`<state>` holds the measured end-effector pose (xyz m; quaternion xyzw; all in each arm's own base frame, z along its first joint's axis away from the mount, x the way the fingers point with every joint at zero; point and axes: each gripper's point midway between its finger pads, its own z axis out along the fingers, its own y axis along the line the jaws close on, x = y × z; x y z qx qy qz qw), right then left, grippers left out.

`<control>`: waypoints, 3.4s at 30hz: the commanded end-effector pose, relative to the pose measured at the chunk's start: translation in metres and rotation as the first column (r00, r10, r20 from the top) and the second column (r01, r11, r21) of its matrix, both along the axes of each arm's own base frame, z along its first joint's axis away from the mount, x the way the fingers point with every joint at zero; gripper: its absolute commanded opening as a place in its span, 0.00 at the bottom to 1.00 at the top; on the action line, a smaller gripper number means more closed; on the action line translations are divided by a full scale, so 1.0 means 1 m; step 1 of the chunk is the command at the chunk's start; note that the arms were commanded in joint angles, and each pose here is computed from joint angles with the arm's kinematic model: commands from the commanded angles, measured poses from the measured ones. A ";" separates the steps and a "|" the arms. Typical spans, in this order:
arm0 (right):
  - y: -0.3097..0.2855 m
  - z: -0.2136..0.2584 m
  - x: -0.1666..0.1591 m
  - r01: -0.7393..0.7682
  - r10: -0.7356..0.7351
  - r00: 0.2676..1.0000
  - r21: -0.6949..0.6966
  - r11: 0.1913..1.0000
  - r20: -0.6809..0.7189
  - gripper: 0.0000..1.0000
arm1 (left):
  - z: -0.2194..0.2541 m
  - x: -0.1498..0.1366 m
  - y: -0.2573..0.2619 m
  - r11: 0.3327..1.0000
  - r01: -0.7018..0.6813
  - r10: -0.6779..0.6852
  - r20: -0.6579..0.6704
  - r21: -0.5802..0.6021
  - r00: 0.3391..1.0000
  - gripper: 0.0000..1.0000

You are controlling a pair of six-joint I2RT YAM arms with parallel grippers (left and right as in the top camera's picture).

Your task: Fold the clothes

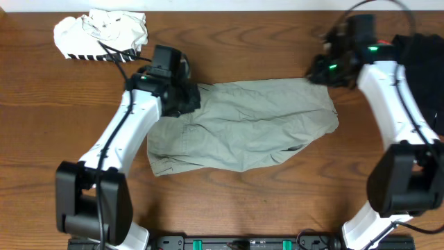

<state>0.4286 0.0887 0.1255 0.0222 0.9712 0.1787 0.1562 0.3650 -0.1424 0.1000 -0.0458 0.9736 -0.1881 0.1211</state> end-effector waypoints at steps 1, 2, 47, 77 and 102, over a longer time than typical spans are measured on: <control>0.049 -0.034 -0.033 -0.129 0.139 0.980 0.077 0.989 -0.141 0.27 | -0.012 -0.032 -0.037 0.991 0.048 -0.067 -0.152 -0.125 0.986 0.06; 0.062 -0.043 -0.043 -0.160 0.173 0.969 0.088 0.983 -0.177 0.27 | -0.016 -0.040 -0.043 0.989 0.066 -0.089 -0.178 -0.132 0.980 0.06; -0.081 -0.045 -0.075 0.070 -0.271 0.908 -0.521 0.850 -0.320 0.29 | -0.048 -0.094 0.075 0.898 0.016 0.171 -0.382 0.441 0.908 0.06; -0.101 -0.095 -0.062 0.002 -0.058 0.976 -0.258 0.966 -0.210 0.99 | 0.010 -0.090 0.063 0.943 -0.064 0.139 -0.212 0.325 0.967 0.84; -0.086 -0.127 -0.073 -0.018 -0.026 0.980 -0.217 0.976 -0.196 0.48 | 0.010 -0.087 0.062 0.944 -0.066 0.138 -0.204 0.323 0.969 0.84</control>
